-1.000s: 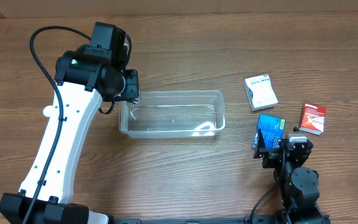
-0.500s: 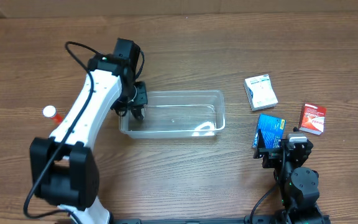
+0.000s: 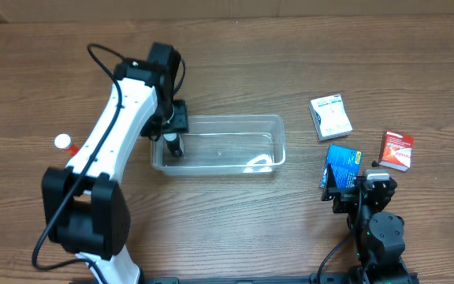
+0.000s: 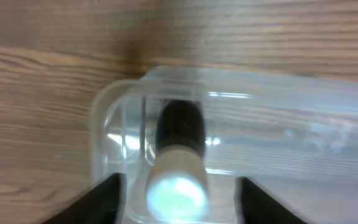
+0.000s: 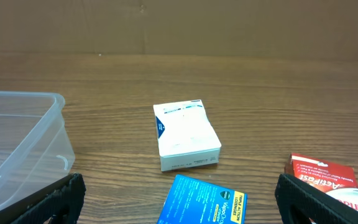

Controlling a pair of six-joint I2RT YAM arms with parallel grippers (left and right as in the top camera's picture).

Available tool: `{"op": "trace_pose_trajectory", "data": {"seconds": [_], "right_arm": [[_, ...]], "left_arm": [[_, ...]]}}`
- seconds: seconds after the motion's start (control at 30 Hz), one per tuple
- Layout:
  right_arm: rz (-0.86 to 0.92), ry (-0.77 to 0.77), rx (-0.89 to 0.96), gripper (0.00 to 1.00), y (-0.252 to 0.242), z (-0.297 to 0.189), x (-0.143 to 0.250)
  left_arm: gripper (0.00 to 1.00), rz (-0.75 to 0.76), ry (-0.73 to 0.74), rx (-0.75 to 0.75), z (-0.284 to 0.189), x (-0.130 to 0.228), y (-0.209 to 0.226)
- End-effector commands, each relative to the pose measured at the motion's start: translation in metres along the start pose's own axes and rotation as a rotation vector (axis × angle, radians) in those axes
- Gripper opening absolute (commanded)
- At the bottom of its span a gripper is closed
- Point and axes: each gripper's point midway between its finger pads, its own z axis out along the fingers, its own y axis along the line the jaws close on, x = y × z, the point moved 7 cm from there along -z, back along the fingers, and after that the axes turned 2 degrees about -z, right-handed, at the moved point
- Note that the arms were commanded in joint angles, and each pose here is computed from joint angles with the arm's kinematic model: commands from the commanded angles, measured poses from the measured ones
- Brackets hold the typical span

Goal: Pack container
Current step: 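Carry the dark bottle into the container and release it, then move the left gripper to the orange tube and grasp it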

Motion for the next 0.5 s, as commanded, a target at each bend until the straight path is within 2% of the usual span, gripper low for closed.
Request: {"op": "trace_pose_trajectory", "data": {"seconds": [0.0, 0.03, 0.1, 0.2, 0.33, 0.47], "right_arm": [[0.008, -0.009, 0.007, 1.0, 0.0, 0.0, -0.002], [0.008, -0.009, 0.007, 1.0, 0.0, 0.0, -0.002], [0.008, -0.009, 0.007, 1.0, 0.0, 0.0, -0.002], [0.008, -0.009, 0.007, 0.99, 0.0, 0.0, -0.002], [0.008, -0.009, 0.007, 1.0, 0.0, 0.0, -0.002], [0.008, -0.009, 0.007, 1.0, 0.0, 0.0, -0.002]], "left_arm": [[0.9, 0.047, -0.267, 0.043, -0.102, 0.004, 0.003], [1.0, 0.027, -0.329, 0.008, -0.123, 0.01, 0.015], [1.0, -0.098, -0.404, -0.082, -0.153, 0.026, 0.055], [1.0, -0.318, -0.383, -0.148, -0.166, 0.041, 0.127], [1.0, -0.511, -0.286, -0.143, -0.136, 0.035, 0.188], [1.0, -0.524, -0.188, -0.147, -0.087, 0.015, 0.211]]}}
